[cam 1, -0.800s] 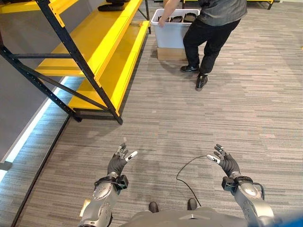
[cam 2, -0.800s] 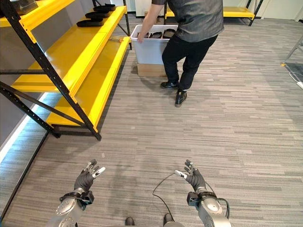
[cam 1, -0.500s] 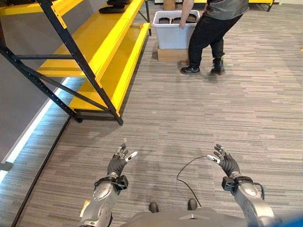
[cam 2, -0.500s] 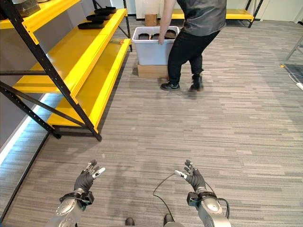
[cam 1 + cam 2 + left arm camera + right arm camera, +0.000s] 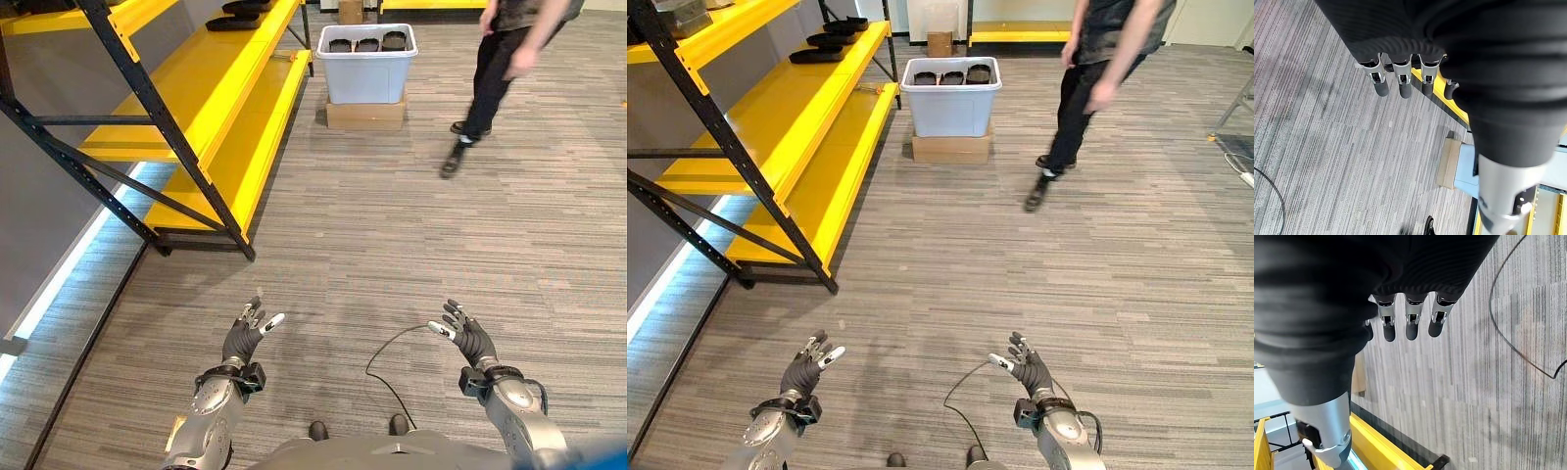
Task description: Move parts from the plastic box to the shelf.
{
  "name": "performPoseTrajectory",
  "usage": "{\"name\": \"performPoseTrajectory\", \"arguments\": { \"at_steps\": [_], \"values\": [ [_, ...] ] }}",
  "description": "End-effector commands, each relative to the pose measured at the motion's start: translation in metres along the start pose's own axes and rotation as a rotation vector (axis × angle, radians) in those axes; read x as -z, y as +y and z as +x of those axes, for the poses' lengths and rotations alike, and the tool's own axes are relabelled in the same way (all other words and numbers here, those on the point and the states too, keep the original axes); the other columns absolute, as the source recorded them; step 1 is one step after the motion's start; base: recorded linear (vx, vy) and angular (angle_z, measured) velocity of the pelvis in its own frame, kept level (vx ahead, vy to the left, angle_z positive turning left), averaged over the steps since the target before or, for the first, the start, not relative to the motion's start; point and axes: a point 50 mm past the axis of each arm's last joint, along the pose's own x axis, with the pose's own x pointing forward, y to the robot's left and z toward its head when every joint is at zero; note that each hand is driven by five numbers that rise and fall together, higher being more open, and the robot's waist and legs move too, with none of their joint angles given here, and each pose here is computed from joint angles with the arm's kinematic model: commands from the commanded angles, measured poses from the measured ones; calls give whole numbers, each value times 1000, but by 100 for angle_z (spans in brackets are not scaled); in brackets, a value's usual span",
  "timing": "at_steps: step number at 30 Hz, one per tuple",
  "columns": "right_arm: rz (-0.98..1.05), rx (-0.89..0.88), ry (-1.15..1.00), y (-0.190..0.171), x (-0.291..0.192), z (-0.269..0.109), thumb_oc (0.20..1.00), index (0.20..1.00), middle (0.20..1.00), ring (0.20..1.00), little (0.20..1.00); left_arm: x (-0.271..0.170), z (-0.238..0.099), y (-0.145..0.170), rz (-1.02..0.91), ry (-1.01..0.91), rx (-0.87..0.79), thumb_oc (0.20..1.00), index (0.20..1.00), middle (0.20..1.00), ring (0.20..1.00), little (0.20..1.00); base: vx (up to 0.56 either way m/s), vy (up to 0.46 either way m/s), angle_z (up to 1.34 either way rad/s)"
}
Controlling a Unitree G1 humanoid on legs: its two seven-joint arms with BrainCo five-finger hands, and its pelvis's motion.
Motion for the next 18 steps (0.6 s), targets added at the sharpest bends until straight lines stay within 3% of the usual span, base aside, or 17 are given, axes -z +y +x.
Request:
{"name": "performPoseTrajectory", "arguments": {
  "at_steps": [1, 18],
  "values": [
    [-3, -16, -70, 0, -16, 3, 1000, 1000, 1000, 1000, 1000, -19, 7, 11, 22, -73, -21, 1000, 1000, 1000, 1000, 1000, 0, 0, 0],
    [2, -20, -74, 0, -17, 3, 1000, 1000, 1000, 1000, 1000, -19, 7, 11, 4, -76, -23, 1000, 1000, 1000, 1000, 1000, 0, 0, 0]
  ]
}}
